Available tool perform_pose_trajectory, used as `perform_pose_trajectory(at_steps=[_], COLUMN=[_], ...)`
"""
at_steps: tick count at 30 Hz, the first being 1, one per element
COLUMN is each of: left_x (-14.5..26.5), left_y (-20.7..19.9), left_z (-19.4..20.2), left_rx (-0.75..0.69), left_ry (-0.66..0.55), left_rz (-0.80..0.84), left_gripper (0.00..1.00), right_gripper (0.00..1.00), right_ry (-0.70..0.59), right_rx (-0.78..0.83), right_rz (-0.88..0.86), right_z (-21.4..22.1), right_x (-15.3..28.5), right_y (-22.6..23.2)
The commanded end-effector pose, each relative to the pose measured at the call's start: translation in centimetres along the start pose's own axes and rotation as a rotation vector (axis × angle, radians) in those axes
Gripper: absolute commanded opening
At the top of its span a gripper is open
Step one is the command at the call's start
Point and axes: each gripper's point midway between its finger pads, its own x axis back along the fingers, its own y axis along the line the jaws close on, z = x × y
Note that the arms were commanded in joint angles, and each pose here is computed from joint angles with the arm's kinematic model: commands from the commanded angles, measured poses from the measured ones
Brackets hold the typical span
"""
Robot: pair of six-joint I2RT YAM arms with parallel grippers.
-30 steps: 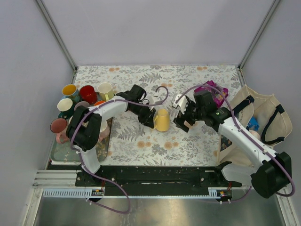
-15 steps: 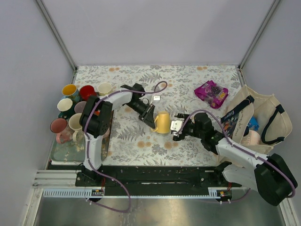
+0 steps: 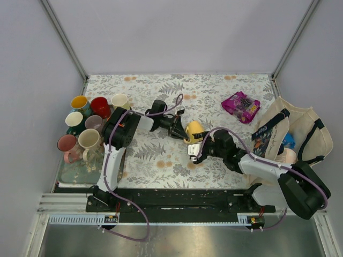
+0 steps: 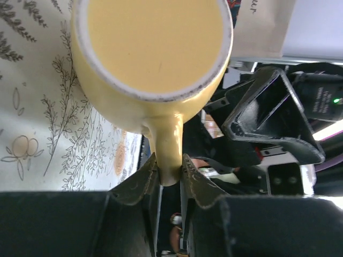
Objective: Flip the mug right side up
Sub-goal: Turn over the cup at the center of the board.
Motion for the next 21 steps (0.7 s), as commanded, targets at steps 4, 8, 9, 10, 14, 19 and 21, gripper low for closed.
perform_pose_trajectory(at_steps=[4,8,9,10,14,19,21], left_x=[0.0,0.1,0.1,0.1,0.2,0.2,0.2], left_y=[-3.6,-3.8,-3.8,-3.8,-3.7,-3.6,-3.5], left_z=[0.1,0.2,0.2,0.2,0.2,0.5,0.6], left_rx=[-0.059,-0.058,-0.058,-0.057,-0.048,-0.04,-0.036], left_ry=[0.102,0.114,0.117,0.119,0.124,0.127,0.126], left_rz=[0.101,0.104,0.104,0.105,0.105,0.106,0.105], left_gripper=[0.0,0.0,0.0,0.0,0.0,0.0,0.0], right_gripper=[0.84,0.82,0.81,0.8,0.74,0.67,0.62], right_ry=[0.101,0.156,0.148,0.148,0.183,0.181,0.184], right_rx=[0.176,0.212,0.216,0.216,0.218,0.285,0.288], right_rz=[0.092,0.113,0.104,0.105,0.117,0.073,0.069], right_z=[1.7,2.7,2.7,2.8,3.7,4.5,4.6], right_x=[-0.5,0.2,0.3,0.5,0.4,-0.3,-0.6], right_y=[-2.4,-3.1,-2.9,-3.0,-3.5,-2.7,-2.8])
